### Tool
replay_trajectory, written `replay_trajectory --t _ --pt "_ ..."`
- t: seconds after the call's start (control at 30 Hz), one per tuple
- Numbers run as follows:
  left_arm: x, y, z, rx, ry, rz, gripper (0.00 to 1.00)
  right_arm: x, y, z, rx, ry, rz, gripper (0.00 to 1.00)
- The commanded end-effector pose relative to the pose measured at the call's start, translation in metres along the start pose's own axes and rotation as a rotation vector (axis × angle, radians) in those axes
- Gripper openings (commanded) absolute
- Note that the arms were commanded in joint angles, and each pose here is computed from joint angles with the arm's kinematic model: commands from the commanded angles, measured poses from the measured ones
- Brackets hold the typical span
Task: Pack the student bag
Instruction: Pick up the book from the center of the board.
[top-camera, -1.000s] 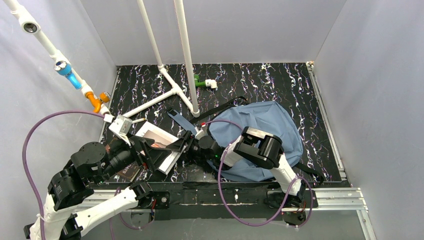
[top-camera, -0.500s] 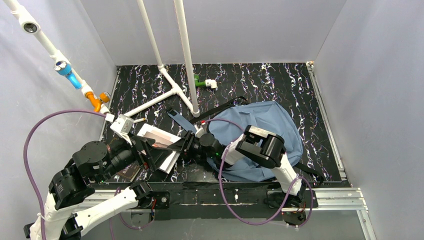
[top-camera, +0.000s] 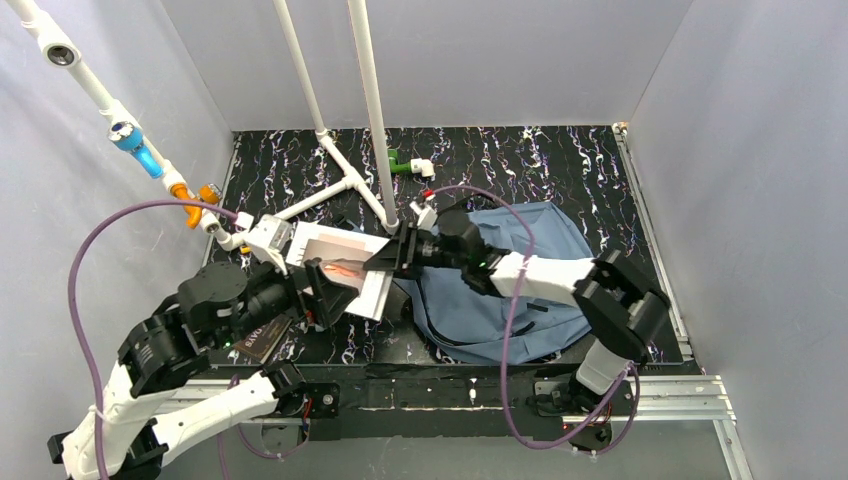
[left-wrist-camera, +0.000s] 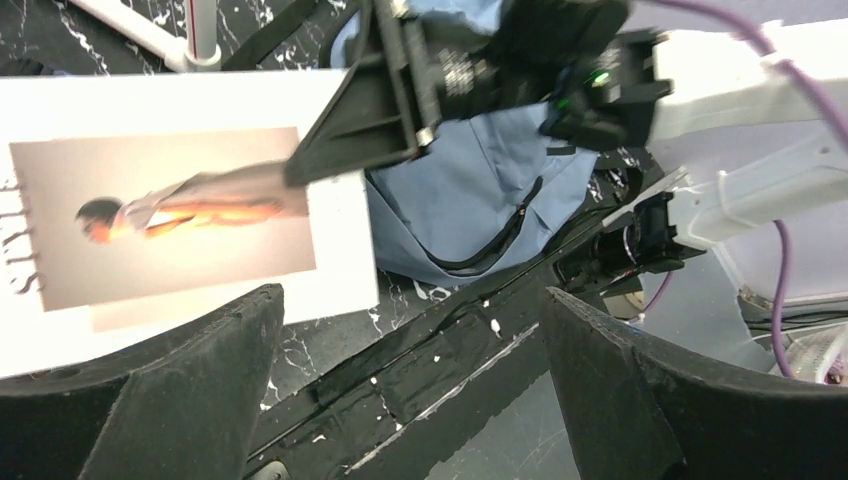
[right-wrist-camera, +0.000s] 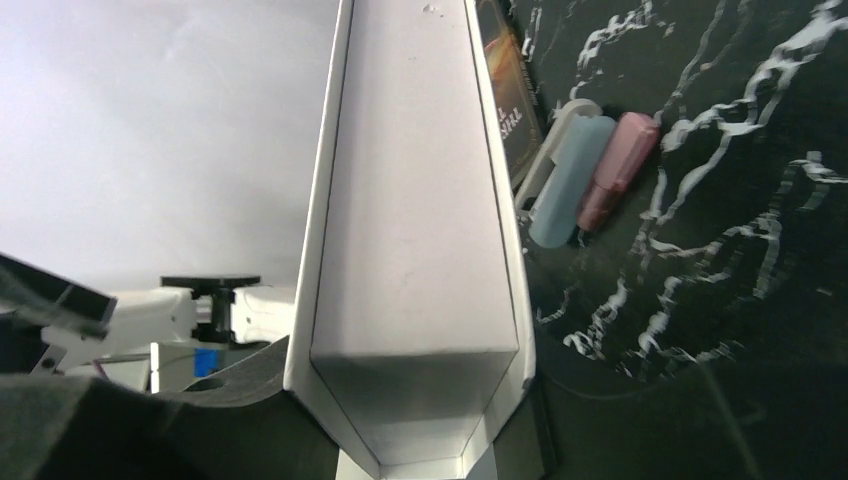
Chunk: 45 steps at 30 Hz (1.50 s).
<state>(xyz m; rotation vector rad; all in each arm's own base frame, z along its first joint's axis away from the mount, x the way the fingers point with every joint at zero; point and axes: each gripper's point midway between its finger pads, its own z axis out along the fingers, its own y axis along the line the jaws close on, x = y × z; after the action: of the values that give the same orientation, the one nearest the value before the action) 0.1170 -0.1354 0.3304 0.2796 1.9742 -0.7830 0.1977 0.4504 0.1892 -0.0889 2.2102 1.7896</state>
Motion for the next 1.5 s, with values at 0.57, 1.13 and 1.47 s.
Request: replay_trajectory --t 0.57,1.13,1.47 --pt "0.014 0.054 0.026 -0.357 0.144 0.111 0.98 -0.066 0.017 -0.184 0.016 0.085 -0.166 0.25" --pt "-0.011 -0.015 0.073 0.133 0.220 -0.320 0.98 -0.027 0.082 -0.231 -0.168 0.135 -0.223 0.26" --pt "-0.019 -0.046 0.050 0.257 0.207 -0.432 0.98 -0.015 0.130 -0.251 -0.267 0.131 -0.344 0.26"
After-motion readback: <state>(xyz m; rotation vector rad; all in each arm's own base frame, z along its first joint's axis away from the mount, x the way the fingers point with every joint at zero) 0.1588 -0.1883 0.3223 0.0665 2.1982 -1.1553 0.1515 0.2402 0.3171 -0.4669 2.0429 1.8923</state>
